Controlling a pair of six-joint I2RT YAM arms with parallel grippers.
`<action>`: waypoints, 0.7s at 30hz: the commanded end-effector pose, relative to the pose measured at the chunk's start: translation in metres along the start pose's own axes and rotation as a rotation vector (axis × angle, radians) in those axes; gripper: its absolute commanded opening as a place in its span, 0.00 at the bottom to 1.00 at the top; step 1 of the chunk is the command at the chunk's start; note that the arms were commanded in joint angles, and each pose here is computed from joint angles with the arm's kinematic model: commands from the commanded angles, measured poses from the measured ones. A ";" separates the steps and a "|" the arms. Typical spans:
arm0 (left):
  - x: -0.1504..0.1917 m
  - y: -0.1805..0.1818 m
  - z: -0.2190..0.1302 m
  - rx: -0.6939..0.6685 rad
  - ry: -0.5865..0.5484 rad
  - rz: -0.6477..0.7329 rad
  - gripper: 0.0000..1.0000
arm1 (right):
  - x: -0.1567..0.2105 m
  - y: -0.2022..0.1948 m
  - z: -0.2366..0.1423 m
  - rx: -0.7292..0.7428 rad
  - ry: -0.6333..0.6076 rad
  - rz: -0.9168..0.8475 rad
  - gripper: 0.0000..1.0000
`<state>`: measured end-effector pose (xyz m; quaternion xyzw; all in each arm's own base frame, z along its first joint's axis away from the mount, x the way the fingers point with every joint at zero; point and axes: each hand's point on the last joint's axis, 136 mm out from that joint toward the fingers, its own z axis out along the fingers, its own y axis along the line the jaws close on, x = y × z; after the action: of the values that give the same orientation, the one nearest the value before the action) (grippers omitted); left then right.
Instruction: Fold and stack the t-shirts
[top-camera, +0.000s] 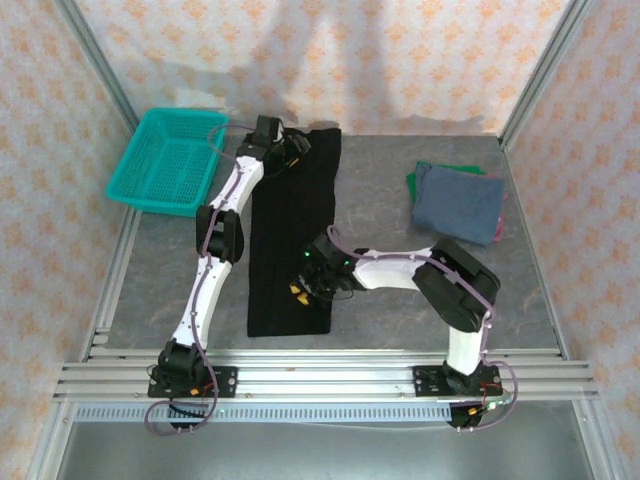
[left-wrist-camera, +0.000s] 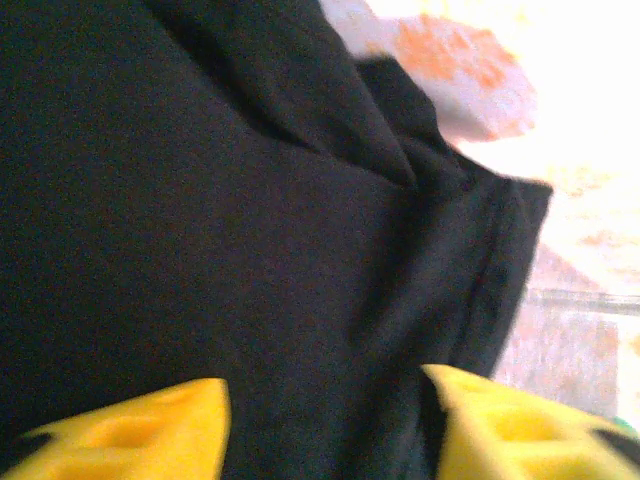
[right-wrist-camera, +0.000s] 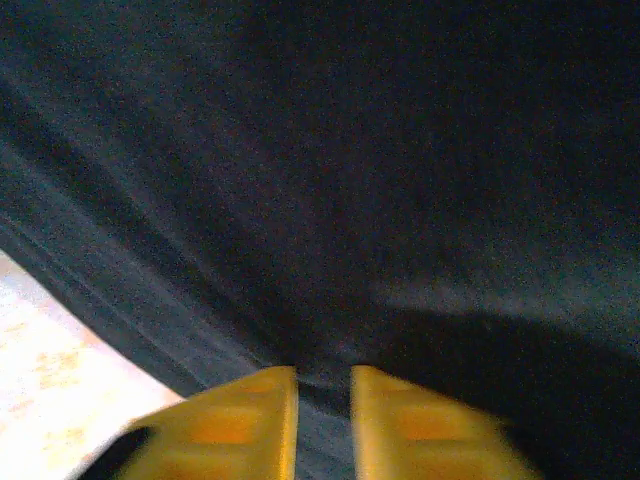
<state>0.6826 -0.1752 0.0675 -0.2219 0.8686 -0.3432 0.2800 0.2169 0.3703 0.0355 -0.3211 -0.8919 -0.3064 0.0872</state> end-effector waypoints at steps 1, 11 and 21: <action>-0.010 -0.080 -0.094 0.045 0.009 0.083 0.65 | 0.003 0.001 -0.056 0.068 -0.100 -0.137 0.39; 0.063 -0.078 -0.308 -0.146 -0.002 0.235 0.71 | 0.003 -0.034 -0.133 0.147 -0.138 -0.587 0.69; 0.267 0.079 -0.379 -0.226 0.150 0.038 0.70 | 0.018 -0.039 -0.091 0.019 -0.024 -0.663 0.75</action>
<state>0.2563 -0.0977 0.1822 -0.1785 0.9244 -0.2493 0.2269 0.1759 0.2830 0.0994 -0.0394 -0.9602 -0.2756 -0.0232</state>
